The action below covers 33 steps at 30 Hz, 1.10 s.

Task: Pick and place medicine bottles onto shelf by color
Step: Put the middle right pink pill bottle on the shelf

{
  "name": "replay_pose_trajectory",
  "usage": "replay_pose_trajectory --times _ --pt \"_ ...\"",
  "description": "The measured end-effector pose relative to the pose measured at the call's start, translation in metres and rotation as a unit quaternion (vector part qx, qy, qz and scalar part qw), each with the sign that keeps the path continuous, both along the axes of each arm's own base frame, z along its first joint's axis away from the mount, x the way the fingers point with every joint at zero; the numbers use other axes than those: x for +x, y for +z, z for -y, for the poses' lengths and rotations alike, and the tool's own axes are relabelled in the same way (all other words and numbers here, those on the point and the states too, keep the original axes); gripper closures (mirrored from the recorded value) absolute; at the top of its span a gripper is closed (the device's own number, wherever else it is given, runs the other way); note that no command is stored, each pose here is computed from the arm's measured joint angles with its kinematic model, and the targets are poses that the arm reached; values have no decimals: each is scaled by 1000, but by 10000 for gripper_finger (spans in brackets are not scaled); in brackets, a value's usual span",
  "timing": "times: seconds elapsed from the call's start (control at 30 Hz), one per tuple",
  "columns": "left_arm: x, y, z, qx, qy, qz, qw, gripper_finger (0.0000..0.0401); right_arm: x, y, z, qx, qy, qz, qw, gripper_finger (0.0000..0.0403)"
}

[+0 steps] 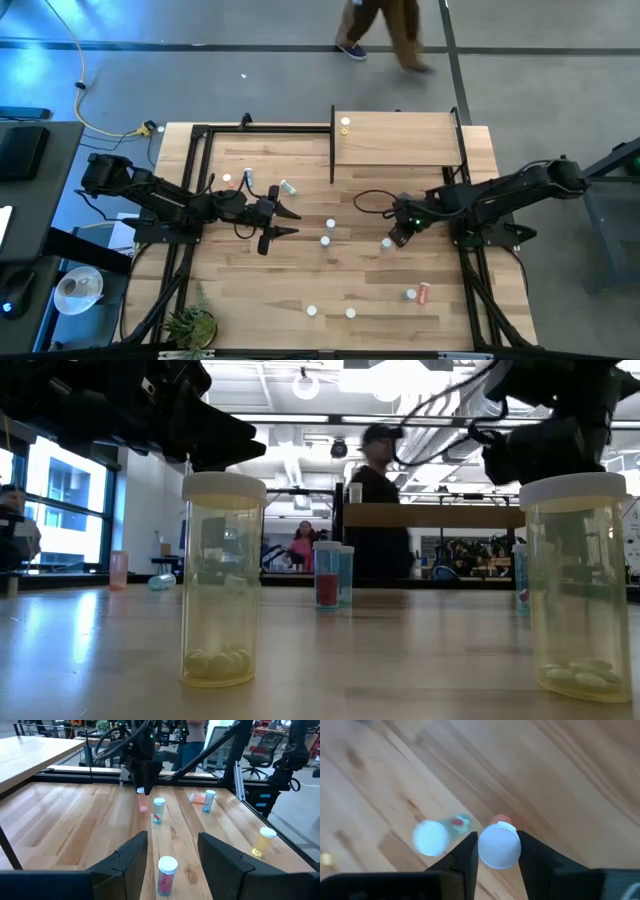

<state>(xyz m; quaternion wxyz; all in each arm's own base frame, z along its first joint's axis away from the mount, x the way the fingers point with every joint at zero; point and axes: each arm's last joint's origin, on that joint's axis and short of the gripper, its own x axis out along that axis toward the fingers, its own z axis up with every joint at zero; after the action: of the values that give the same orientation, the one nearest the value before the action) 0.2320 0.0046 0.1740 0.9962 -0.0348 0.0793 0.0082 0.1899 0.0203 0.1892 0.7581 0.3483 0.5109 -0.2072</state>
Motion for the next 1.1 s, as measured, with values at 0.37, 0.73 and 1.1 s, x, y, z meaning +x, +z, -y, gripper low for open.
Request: replay_pose_trajectory --times 0.37,0.73,1.1 --pt "0 0 0 0 0 -2 1000 236 19 68 3 -95 30 62 993 298" --pt "0 0 0 -2 0 -2 1000 236 14 145 36 -210 -19 74 975 298" --pt "0 -1 0 -4 0 -3 1000 236 -5 183 96 -262 -108 66 957 298"
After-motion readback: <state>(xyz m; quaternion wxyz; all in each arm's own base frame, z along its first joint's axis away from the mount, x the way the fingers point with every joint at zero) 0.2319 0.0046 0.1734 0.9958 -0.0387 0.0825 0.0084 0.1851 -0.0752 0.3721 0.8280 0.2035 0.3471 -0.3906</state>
